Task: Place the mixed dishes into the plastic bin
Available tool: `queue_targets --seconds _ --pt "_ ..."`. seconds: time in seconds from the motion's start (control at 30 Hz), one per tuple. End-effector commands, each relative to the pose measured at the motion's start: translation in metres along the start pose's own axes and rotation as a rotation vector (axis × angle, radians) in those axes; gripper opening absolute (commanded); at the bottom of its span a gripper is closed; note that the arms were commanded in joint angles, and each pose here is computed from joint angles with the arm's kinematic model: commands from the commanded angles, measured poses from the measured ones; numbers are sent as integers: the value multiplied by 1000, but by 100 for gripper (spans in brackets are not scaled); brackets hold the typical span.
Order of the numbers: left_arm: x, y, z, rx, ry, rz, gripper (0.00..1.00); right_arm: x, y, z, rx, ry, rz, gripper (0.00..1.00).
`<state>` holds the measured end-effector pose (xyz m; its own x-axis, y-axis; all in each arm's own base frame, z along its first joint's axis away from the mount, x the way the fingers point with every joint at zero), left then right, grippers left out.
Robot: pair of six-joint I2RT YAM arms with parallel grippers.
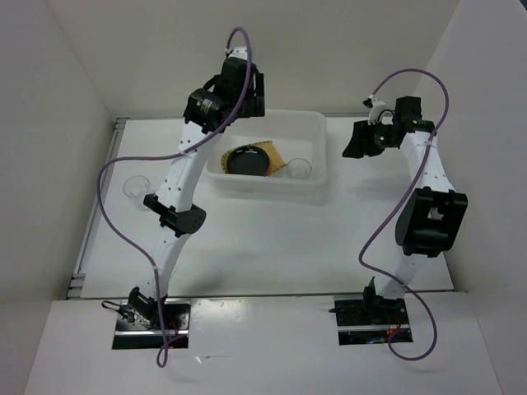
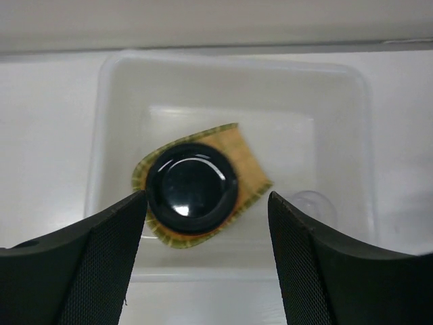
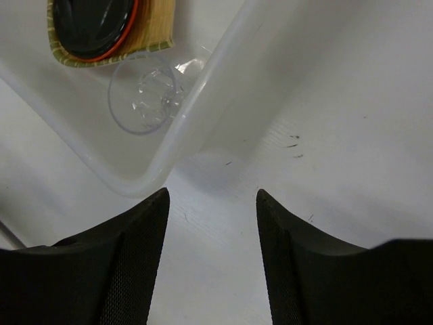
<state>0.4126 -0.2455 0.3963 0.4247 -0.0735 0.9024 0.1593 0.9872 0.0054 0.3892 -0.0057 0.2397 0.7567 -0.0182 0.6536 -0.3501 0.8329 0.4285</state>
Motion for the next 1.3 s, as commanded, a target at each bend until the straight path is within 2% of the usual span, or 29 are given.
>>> queue_targets --seconds 0.0,0.1,0.2,0.27,0.53,0.67,0.87,1.1,1.27 --pt "-32 29 -29 119 153 43 79 21 7 -4 34 -33 24 59" --pt "-45 54 -51 138 236 132 79 23 3 -16 58 5 0 57" --pt "-48 73 -65 149 251 153 79 26 5 -17 82 7 -5 56" --pt "-61 91 -79 159 314 161 80 26 4 -24 89 19 -6 56" --pt "-127 103 -131 151 533 151 80 24 15 -43 124 93 -9 56" --pt "-143 104 -145 169 567 141 77 27 24 -45 126 96 12 54" --pt "-165 127 -161 193 627 175 63 32 28 -53 127 99 12 49" --pt "-161 139 -162 207 615 192 57 29 32 -71 94 131 18 49" --pt "-170 139 -164 212 650 186 51 20 23 -87 53 175 -16 40"
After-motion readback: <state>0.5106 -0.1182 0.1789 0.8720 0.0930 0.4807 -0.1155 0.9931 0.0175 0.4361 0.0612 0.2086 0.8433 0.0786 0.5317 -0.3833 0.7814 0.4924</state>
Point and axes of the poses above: each gripper's point midway between its finger pads, its own z axis back along the fingers, its own y axis along the line the jaws close on, x = y × z, the point moved 7 cm from there along z, back along the fingers, and after that the axes turned 9 degrees about -z, right-handed, at the moved point
